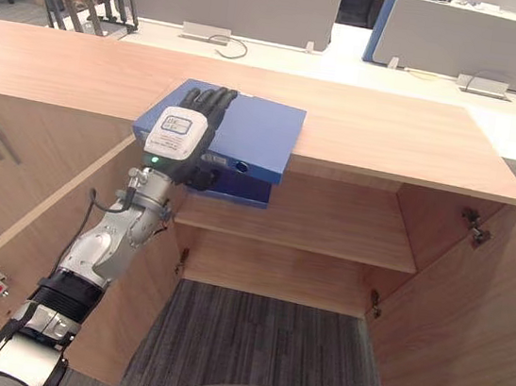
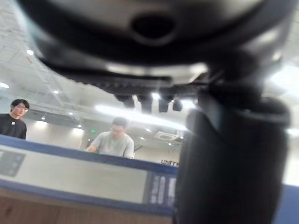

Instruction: Walk over to the cabinet, pick up the folder, carry it to the office cabinet, place the folder inside the office cabinet, then close the office cabinet door

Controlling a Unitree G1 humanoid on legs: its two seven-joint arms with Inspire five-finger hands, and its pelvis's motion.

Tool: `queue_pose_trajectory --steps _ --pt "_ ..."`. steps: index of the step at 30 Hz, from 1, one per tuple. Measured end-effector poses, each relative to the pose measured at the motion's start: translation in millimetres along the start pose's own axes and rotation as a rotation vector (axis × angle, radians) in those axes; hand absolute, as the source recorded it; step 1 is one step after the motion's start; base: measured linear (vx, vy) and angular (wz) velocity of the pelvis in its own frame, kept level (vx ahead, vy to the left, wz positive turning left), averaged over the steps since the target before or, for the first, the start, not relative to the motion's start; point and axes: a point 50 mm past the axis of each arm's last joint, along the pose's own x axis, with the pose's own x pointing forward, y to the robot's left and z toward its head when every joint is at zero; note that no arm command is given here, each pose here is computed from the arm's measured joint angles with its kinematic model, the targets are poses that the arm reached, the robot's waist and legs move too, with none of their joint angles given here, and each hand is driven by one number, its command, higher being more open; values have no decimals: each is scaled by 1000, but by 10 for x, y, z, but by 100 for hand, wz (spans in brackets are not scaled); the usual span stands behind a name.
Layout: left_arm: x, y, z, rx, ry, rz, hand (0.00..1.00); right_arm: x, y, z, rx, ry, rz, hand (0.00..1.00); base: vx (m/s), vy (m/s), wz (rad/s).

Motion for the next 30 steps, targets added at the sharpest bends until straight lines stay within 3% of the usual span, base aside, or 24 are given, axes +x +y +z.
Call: queue_pose_trajectory --steps 23,24,30 --pt "81 -166 -132 -2 58 -134 100 -3 -25 -25 40 8 -9 100 -13 -9 -3" --pt "79 -182 -160 3 73 -145 0 -3 -24 -25 40 8 -9 100 0 0 0" --pt "87 -212 -209 9 95 -169 0 -7 -12 -45 51 15 -8 100 0 0 0"
